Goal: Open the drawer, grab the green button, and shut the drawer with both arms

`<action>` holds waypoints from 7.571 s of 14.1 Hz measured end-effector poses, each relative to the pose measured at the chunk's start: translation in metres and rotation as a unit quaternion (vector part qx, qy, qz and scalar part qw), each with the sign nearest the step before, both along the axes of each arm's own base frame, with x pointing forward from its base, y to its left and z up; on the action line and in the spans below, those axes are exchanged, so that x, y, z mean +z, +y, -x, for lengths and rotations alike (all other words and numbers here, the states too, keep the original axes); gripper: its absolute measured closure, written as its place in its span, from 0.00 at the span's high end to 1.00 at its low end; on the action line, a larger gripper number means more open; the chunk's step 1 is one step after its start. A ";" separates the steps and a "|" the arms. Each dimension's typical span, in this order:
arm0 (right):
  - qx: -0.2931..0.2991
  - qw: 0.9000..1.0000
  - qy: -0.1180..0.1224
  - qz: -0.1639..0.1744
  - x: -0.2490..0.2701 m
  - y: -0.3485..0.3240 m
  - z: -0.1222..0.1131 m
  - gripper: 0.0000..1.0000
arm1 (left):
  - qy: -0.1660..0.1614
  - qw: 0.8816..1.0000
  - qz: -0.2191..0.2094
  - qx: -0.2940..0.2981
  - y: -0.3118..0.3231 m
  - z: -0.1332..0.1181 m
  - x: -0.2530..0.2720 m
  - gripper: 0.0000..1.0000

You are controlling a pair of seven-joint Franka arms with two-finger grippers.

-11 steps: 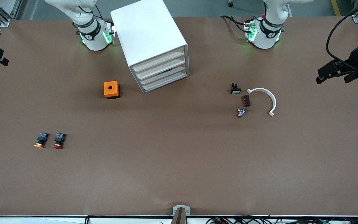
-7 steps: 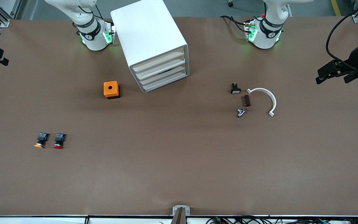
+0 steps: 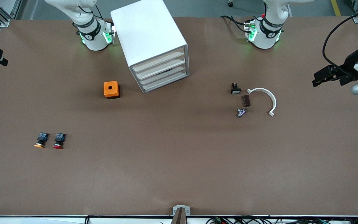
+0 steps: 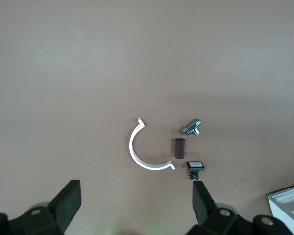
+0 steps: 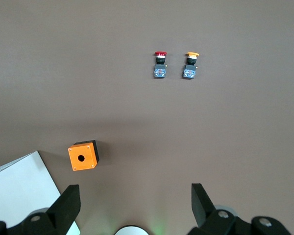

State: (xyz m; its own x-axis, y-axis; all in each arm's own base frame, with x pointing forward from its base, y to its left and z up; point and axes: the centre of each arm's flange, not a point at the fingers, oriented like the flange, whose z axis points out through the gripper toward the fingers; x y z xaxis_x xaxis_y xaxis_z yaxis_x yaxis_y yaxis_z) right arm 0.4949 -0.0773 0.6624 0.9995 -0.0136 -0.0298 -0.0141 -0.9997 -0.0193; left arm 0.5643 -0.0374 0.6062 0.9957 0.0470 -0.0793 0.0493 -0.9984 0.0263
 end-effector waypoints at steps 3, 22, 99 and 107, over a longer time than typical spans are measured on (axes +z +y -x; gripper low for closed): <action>0.000 1.000 -0.002 0.000 0.001 0.000 0.000 1.00 | 0.031 0.999 -0.003 -0.009 -0.021 -0.013 -0.035 1.00; -0.006 1.000 -0.018 0.003 0.004 -0.007 -0.002 1.00 | 0.129 0.979 -0.066 0.145 -0.242 -0.036 -0.236 1.00; -0.024 0.998 0.064 -0.003 -0.099 -0.039 -0.062 1.00 | 0.540 0.544 -0.331 0.550 -0.445 0.162 -0.490 0.18; -0.056 0.995 0.081 -0.004 -0.147 -0.083 -0.086 1.00 | 0.555 0.521 -0.295 0.577 -0.411 0.114 -0.485 0.18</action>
State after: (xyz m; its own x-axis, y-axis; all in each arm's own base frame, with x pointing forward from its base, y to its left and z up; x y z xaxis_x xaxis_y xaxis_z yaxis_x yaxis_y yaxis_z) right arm 0.5806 -0.1607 0.5157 0.9740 -0.1230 -0.1904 -0.1284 -0.9916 -0.0161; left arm 0.4507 -0.4485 0.1216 -0.3674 0.9062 -0.2095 0.2837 -0.1053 -0.9531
